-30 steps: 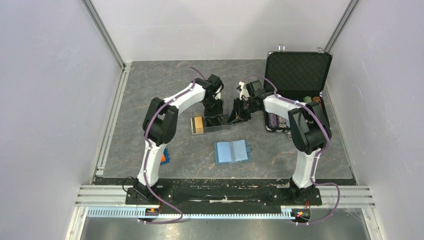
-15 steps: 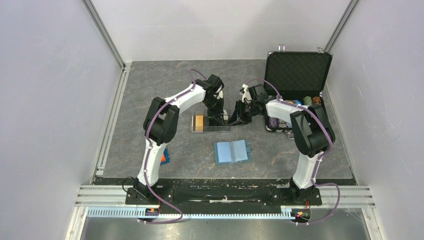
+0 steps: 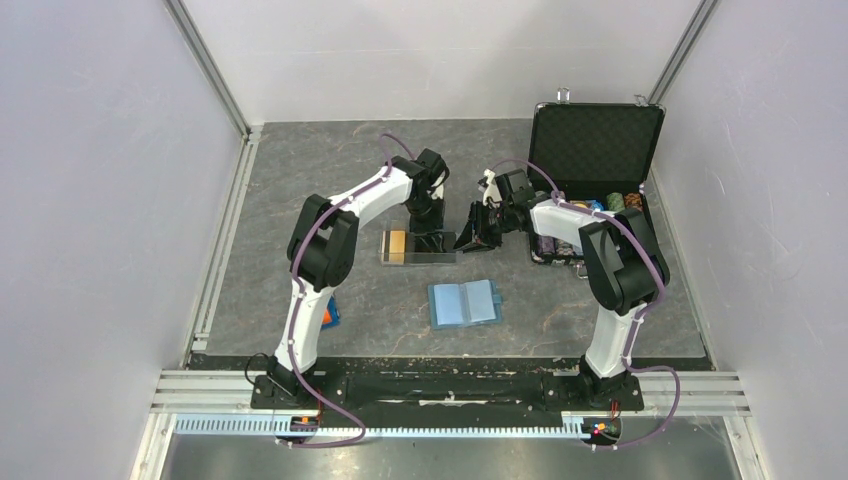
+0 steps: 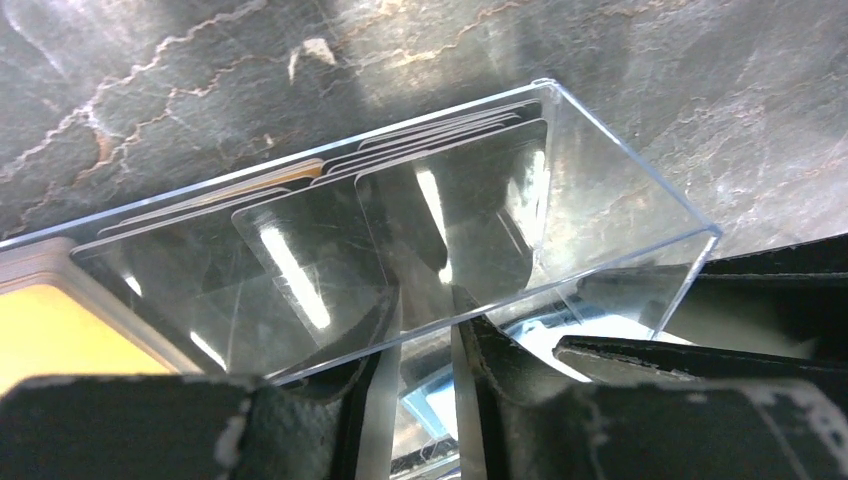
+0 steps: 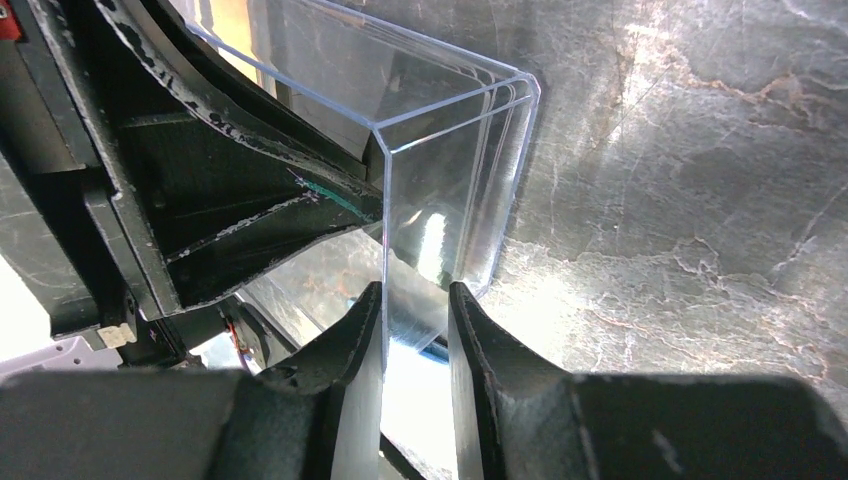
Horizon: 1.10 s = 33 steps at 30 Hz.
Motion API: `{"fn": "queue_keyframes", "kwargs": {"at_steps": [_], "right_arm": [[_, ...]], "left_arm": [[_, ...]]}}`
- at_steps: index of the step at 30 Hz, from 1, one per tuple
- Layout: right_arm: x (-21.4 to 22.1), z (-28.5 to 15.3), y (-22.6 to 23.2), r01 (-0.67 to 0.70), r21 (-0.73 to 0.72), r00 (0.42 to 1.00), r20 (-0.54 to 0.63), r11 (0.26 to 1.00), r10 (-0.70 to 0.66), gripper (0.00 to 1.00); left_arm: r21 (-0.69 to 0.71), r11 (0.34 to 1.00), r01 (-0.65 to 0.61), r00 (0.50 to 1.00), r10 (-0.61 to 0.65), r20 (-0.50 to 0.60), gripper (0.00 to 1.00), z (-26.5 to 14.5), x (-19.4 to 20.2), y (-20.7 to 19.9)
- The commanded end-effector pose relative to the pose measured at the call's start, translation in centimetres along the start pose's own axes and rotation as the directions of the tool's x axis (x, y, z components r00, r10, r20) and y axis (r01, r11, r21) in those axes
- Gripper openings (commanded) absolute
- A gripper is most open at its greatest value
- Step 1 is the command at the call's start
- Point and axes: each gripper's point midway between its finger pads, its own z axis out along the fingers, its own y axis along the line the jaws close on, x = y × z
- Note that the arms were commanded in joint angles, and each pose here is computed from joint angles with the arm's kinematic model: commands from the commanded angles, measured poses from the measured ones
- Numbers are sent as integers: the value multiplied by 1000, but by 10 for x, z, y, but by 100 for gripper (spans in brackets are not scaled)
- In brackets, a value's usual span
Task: Put the credit cards into the card holder
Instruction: Pick up the credit card from the storage box.
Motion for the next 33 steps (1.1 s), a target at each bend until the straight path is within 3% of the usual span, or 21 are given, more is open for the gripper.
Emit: {"fn": "queue_keyframes", "kwargs": {"at_steps": [1,10,14,22,33], "right_arm": [[29,-8,33,-25,-136,993,-117,990,9,14],[29,-8,31,-26,-131,993,-116,991,11,14],[30,-7,31,-26,-130,993,-118,991,11,14],[30,-7,31,-23,-131,993,-119,991,7,14],[30,-7,31,-18,-135,993,-119,991,2,14]], "left_arm": [[-110,993,-32,999,33,6,33,10,-7,29],[-40,998,-43,996,46,81,41,-9,-19,11],[21,1000,1,992,-4,127,45,-23,-25,10],[-101,994,39,991,-25,134,50,-27,-17,51],[-120,992,39,985,-18,173,55,-30,-17,58]]}}
